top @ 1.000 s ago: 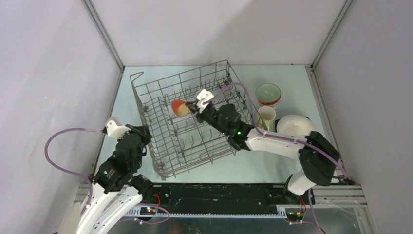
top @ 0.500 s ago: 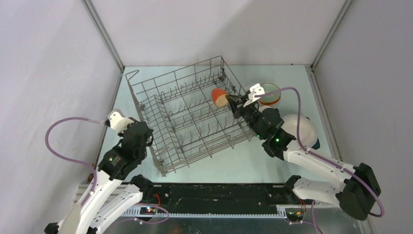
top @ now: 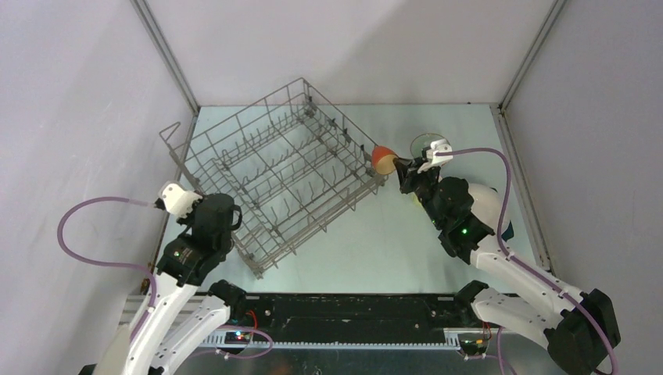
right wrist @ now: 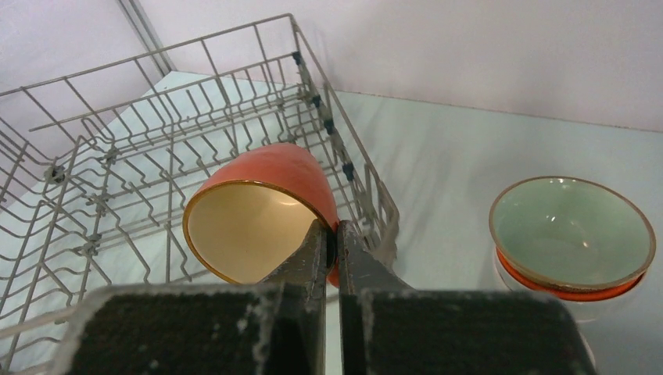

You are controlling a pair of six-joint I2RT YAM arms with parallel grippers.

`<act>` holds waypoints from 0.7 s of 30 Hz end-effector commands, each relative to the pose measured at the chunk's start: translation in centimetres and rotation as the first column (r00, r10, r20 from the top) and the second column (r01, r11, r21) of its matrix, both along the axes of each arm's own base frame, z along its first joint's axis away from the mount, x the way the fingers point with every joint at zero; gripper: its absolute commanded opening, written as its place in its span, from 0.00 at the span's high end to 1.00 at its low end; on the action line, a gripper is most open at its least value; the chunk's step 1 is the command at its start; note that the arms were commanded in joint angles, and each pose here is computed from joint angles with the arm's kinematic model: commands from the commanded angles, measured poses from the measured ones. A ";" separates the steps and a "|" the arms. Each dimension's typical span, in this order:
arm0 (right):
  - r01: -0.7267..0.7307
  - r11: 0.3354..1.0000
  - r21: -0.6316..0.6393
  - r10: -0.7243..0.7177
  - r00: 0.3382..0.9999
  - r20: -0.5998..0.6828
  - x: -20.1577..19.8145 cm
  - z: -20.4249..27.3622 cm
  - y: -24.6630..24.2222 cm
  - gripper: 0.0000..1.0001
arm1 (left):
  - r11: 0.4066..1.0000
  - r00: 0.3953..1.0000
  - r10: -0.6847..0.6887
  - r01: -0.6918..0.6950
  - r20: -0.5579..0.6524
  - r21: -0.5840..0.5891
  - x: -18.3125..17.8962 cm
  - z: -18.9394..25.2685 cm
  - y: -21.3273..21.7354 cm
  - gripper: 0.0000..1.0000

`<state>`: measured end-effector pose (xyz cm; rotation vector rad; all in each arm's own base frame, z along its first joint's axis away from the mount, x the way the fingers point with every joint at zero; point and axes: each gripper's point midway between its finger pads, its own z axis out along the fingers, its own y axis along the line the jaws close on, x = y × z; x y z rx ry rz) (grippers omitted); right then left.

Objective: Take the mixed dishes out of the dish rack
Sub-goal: Adjust the dish rack at the center of the board.

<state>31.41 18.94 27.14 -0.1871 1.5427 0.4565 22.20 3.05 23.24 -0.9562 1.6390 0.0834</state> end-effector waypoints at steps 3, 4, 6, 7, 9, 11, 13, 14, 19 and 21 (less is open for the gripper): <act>-0.028 0.997 0.070 0.025 0.999 0.043 -0.3 2.1 0.1 1.00 | 0.977 0.980 0.195 -0.196 0.028 0.077 -2.0 0.9 3.9 0.88; -0.038 0.997 0.070 0.035 0.998 0.043 -0.4 2.1 0.3 1.00 | 0.979 0.982 0.187 -0.189 0.033 0.070 -1.9 0.9 3.8 0.82; -0.069 0.995 0.070 0.065 0.997 0.049 -0.6 2.2 0.8 1.00 | 0.984 0.986 0.165 -0.167 0.036 0.062 -1.9 1.0 3.6 0.72; -0.091 0.994 0.068 0.087 0.995 0.051 -0.8 2.2 1.1 1.00 | 0.987 0.989 0.147 -0.149 0.033 0.059 -1.9 1.1 3.4 0.60; -0.116 0.991 0.069 0.113 0.992 0.054 -1.0 2.3 1.5 1.00 | 0.992 0.993 0.111 -0.113 0.043 0.051 -2.0 1.5 3.0 0.41; -0.138 0.988 0.070 0.134 0.989 0.054 -1.2 2.3 1.8 1.00 | 0.997 0.996 0.062 -0.064 0.072 0.038 -2.0 2.3 2.6 0.24; -0.156 0.985 0.072 0.153 0.987 0.056 -1.4 2.4 2.1 1.00 | 1.000 0.994 0.000 -0.002 0.109 0.021 -1.9 3.3 1.8 0.09; -0.169 0.983 0.071 0.165 0.985 0.056 -1.5 2.4 2.3 1.00 | 0.999 0.989 -0.044 0.043 0.142 0.008 -2.0 4.0 1.3 0.05; -0.216 0.974 0.060 0.218 0.975 -0.030 -2.0 1.6 3.2 1.00 | 0.971 0.928 -0.231 0.240 0.293 0.003 -1.8 7.7 -1.4 0.00; -0.227 0.972 0.055 0.232 0.966 -0.110 -2.2 1.0 3.5 1.00 | 0.938 0.879 -0.335 0.346 0.339 0.032 -1.6 9.3 -3.2 0.00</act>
